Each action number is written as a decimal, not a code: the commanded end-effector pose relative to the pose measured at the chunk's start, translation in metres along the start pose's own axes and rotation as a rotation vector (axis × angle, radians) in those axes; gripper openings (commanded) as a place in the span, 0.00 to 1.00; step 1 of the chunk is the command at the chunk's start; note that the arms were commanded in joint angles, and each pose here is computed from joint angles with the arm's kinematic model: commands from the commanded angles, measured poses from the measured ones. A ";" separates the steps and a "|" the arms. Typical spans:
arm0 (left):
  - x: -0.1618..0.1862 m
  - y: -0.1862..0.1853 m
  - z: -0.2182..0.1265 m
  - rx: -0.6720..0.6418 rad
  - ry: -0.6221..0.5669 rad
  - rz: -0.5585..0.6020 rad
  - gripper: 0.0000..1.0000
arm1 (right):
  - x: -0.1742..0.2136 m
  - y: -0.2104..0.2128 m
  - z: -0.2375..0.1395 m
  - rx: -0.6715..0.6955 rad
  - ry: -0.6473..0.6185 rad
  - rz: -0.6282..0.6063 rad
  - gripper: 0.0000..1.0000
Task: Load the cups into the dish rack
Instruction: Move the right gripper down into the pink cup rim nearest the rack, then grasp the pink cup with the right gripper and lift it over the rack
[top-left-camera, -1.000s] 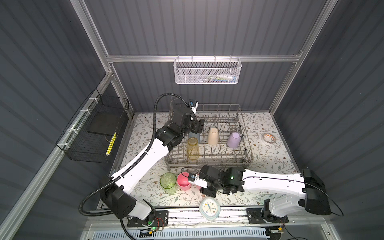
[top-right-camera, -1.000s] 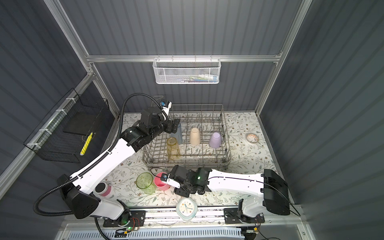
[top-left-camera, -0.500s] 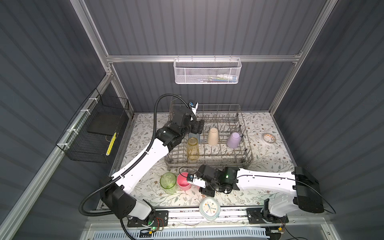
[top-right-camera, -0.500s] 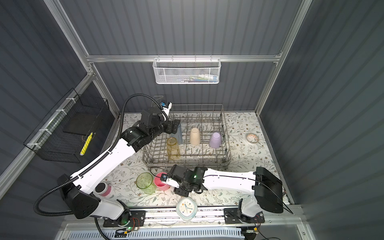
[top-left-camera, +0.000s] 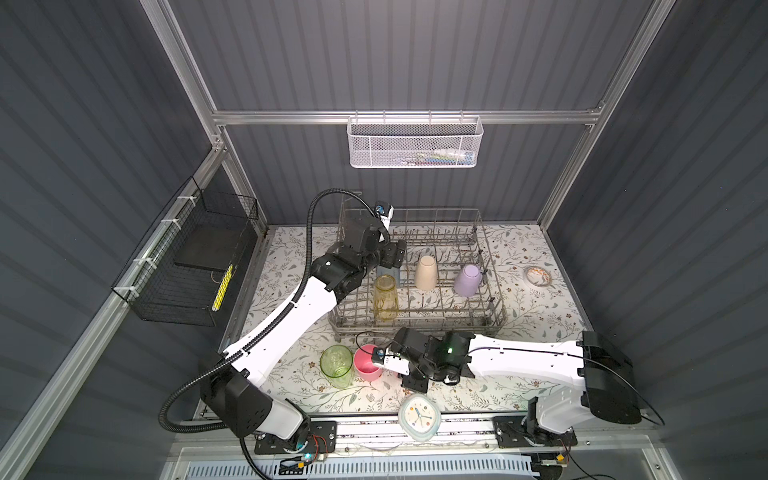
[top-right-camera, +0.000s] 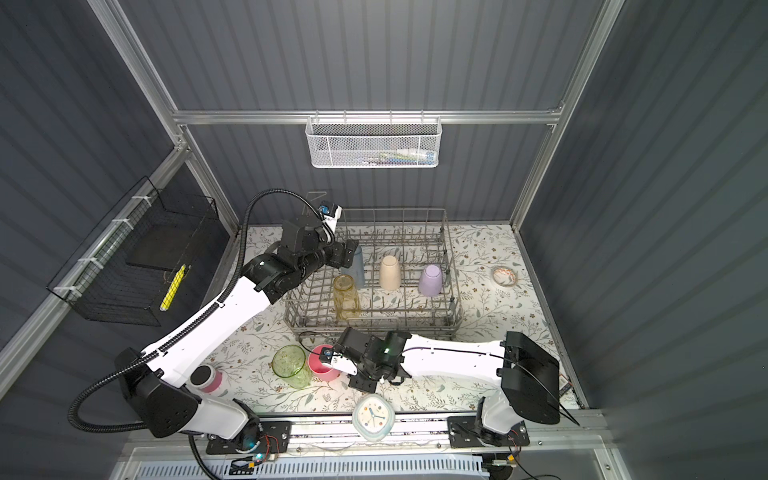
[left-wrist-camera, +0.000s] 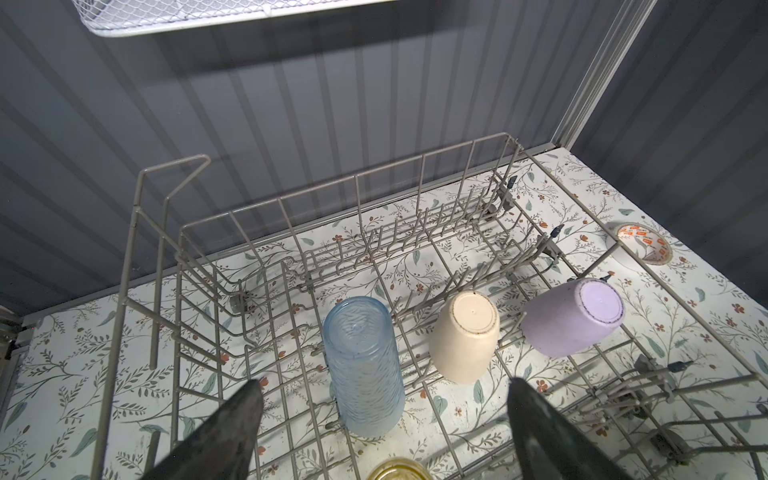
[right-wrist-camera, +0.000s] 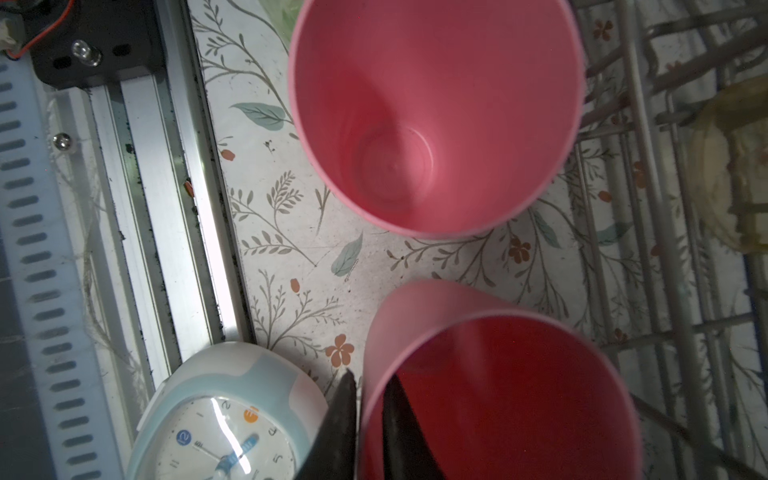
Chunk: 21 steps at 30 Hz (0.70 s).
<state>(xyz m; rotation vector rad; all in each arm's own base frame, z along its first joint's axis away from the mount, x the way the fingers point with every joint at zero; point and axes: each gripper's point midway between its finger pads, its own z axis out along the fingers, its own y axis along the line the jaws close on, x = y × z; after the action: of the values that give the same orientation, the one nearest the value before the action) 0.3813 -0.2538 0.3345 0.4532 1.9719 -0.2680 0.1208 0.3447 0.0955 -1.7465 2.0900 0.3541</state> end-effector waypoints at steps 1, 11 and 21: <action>-0.001 0.002 -0.004 0.009 -0.006 -0.015 0.92 | -0.002 -0.004 -0.008 0.012 0.016 0.002 0.10; -0.004 0.000 -0.007 0.027 -0.016 -0.026 0.92 | -0.030 -0.010 -0.092 0.027 -0.203 0.031 0.08; -0.001 -0.005 -0.003 0.055 -0.003 -0.033 0.92 | -0.052 -0.019 -0.208 -0.150 -0.680 0.177 0.09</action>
<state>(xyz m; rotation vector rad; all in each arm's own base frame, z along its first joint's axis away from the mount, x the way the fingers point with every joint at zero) 0.3790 -0.2583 0.3329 0.4692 1.9776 -0.3105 0.1351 0.2961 0.2828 -1.2900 1.8127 0.8098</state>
